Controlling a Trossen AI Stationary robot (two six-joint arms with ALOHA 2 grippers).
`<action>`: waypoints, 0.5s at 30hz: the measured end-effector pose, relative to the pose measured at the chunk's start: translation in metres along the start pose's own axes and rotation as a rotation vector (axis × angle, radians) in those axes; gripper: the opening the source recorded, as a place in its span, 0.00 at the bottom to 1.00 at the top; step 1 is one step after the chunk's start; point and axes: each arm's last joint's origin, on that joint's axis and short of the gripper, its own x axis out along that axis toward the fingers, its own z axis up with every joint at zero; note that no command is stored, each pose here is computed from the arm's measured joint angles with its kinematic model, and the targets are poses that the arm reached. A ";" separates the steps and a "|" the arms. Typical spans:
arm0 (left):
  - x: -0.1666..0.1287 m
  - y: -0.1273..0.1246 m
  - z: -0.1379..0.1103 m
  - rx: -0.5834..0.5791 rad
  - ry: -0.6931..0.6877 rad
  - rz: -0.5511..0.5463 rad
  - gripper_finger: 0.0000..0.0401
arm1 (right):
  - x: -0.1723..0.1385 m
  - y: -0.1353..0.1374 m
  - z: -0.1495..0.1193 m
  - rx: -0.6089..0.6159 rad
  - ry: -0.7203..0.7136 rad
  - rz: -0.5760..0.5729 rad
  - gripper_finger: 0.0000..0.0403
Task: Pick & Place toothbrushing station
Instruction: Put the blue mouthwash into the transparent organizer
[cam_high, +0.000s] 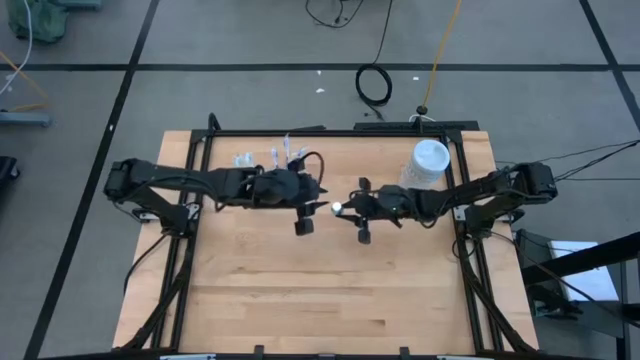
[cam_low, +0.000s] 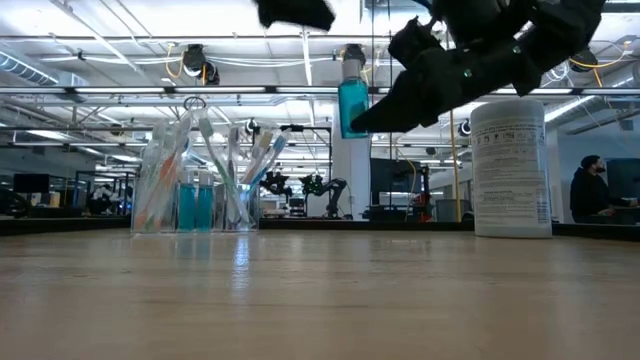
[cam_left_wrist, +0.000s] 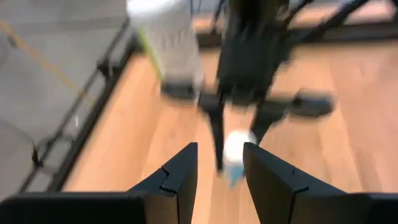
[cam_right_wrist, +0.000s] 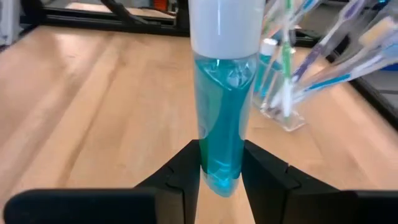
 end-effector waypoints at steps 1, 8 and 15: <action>0.001 0.003 -0.005 -0.007 0.037 -0.002 0.33 | 0.002 0.001 0.003 -0.007 0.009 -0.008 0.24; 0.026 0.015 -0.019 -0.054 0.136 -0.084 0.38 | 0.016 0.007 0.008 -0.065 0.075 -0.058 0.24; 0.045 0.016 -0.028 -0.092 0.182 -0.138 0.52 | 0.018 0.002 0.003 -0.059 0.114 -0.119 0.24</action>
